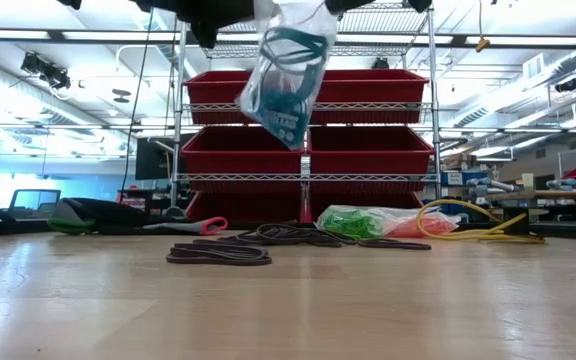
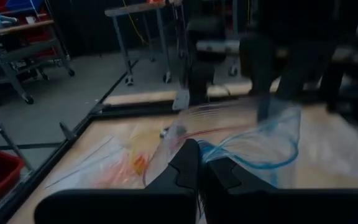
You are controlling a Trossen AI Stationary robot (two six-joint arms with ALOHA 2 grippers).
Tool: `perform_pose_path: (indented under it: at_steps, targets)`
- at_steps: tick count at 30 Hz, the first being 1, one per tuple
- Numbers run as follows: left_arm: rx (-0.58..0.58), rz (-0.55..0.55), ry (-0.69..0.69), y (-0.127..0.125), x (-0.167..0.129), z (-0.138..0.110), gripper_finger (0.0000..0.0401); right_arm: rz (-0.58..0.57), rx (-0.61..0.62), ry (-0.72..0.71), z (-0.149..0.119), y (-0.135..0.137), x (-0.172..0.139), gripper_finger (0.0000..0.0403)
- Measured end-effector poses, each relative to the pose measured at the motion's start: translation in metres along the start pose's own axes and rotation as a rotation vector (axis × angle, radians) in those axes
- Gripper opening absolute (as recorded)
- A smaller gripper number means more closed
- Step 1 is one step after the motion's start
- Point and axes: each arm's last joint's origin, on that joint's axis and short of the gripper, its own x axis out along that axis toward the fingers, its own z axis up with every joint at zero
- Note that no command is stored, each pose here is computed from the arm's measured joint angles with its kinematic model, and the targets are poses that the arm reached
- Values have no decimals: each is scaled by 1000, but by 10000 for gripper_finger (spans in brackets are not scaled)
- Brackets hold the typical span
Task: Sort rubber bands
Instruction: Close the transparent zip bag
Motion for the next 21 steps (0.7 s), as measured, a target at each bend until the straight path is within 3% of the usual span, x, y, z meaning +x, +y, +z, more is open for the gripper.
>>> perform_pose_path:
  at_steps: [5, 11, 21]
  targets:
    - [38, -38, 120, -2, -1, -12, 12, 72, -8, 53, -3, 2, 0, 0]
    - [41, -259, 195, -8, -3, -20, 12, 134, -9, 82, -1, 0, 3, 0]
    - [-12, -246, 184, -8, -3, -19, 12, 133, -10, 83, -1, -1, 4, 0]
